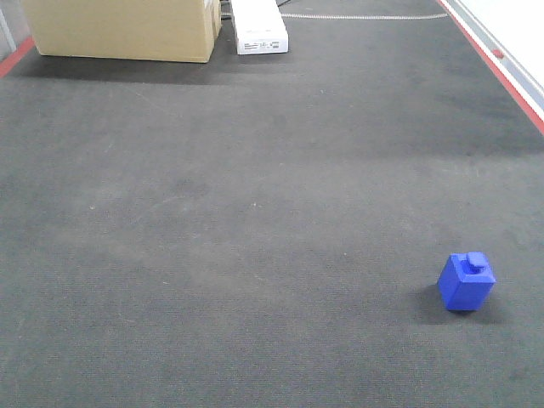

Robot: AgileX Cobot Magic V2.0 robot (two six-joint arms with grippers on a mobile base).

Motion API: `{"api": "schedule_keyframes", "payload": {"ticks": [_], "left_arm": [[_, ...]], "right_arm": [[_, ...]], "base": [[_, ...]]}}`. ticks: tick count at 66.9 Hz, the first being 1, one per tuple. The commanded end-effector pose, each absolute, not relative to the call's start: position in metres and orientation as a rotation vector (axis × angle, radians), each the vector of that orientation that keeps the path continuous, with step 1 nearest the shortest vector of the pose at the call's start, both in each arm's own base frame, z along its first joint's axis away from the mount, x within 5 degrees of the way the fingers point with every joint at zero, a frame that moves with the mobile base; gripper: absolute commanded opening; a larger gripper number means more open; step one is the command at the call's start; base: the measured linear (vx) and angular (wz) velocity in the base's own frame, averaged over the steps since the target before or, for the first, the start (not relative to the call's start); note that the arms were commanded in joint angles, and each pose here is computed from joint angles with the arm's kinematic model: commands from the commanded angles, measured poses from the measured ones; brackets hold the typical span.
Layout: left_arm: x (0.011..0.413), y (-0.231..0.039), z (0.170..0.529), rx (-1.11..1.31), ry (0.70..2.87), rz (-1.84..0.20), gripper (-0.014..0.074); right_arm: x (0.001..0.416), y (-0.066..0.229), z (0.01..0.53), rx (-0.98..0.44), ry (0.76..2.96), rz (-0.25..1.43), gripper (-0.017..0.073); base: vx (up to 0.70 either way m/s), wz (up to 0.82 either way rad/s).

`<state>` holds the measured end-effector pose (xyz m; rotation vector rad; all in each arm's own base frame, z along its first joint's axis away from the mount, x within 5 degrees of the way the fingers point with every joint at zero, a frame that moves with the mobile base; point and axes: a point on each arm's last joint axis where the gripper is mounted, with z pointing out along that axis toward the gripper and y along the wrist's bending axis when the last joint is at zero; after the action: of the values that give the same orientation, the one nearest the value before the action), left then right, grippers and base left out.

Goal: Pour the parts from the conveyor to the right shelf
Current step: 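Move the right gripper toward the blue block on the conveyor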

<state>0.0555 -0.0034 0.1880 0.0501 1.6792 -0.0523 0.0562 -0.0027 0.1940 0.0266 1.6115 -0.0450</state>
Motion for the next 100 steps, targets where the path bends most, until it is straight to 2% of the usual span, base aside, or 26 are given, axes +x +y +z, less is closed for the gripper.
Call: {"api": "schedule_keyframes", "payload": {"ticks": [1,16,27,37,44,57,77,100], "left_arm": [[0.055,-0.004,0.201,0.044,1.588,-0.065,-0.0006],[0.055,-0.004,0.201,0.044,1.588,-0.065,-0.0006],[0.055,-0.004,0.201,0.044,1.588,-0.065,-0.0006],[0.055,-0.004,0.201,0.044,1.588,-0.065,-0.0006],[0.055,-0.004,0.201,0.044,1.588,-0.065,-0.0006],[0.055,-0.004,0.201,0.044,1.588,-0.065,-0.0006],[0.055,-0.004,0.201,0.044,1.588,-0.065,-0.0006],[0.055,-0.004,0.201,0.044,1.588,-0.065,-0.0006]], "right_arm": [[0.056,-0.003,0.198,0.025,1.540,-0.057,-0.0009],[0.056,-0.003,0.199,0.025,1.534,-0.057,-0.0009],[0.056,-0.003,0.205,-0.007,1.468,-0.089,-0.0009],[0.053,-0.003,0.219,0.036,1.340,-0.043,-0.0009],[0.052,-0.003,0.231,0.031,1.339,-0.050,-0.0009],[0.061,-0.003,0.260,0.024,1.523,-0.054,-0.0009],[0.096,-0.004,0.275,0.025,1.986,-0.037,-0.0009],[0.106,-0.005,0.269,0.024,2.047,-0.049,0.0005]], "base": [[0.00,0.00],[0.00,0.00],[0.00,0.00],[0.00,0.00],[0.00,0.00],[0.00,0.00],[0.00,0.00],[0.00,0.00]]}}
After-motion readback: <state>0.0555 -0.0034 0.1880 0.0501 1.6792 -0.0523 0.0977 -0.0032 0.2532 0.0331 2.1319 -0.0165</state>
